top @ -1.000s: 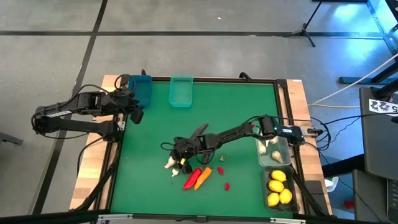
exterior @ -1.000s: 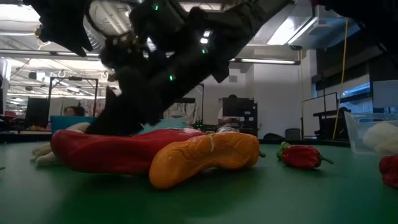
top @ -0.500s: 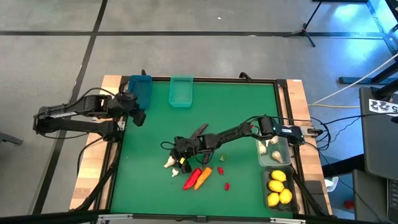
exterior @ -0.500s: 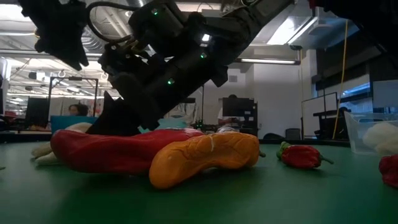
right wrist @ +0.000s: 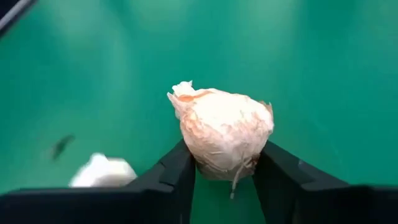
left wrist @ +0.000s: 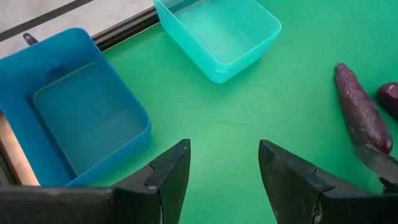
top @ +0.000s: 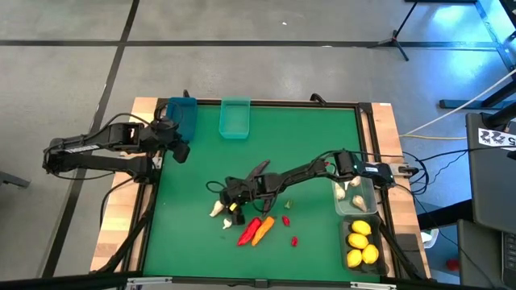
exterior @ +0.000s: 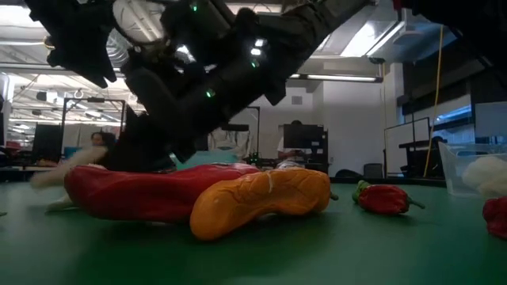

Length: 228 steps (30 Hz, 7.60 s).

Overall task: Sort produce into baskets
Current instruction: Put the white garlic into the transparent bin

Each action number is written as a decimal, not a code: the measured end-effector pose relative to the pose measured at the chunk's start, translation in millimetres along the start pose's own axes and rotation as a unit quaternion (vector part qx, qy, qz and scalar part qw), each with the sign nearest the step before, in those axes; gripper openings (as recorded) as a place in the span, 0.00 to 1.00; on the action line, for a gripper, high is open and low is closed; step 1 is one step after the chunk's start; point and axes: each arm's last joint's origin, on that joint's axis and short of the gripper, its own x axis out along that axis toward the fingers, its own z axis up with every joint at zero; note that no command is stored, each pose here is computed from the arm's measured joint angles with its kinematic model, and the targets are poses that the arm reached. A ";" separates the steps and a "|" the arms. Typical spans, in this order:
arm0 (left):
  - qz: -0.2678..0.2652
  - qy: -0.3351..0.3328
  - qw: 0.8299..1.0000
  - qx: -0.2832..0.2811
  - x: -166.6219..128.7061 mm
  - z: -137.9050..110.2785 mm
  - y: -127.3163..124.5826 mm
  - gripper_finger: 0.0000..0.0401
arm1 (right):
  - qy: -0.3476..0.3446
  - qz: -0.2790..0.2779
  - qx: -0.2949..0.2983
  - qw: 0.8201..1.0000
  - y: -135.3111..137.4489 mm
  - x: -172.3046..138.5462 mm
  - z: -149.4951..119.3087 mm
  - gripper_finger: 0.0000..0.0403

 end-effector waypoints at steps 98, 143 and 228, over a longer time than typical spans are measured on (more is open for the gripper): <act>-0.014 -0.023 1.000 0.001 -2.2 3.5 -1.3 0.46 | 0.032 -0.201 0.450 0.869 114.3 -301.0 -1.1 0.69; -0.013 -0.020 1.000 -0.006 -2.1 3.0 -1.1 0.46 | -0.037 0.061 -0.094 0.993 54.6 -22.4 10.5 0.68; -0.012 -0.020 1.000 0.005 -2.1 2.9 -1.0 0.46 | 0.196 -0.105 0.131 0.966 25.0 -260.4 36.8 0.38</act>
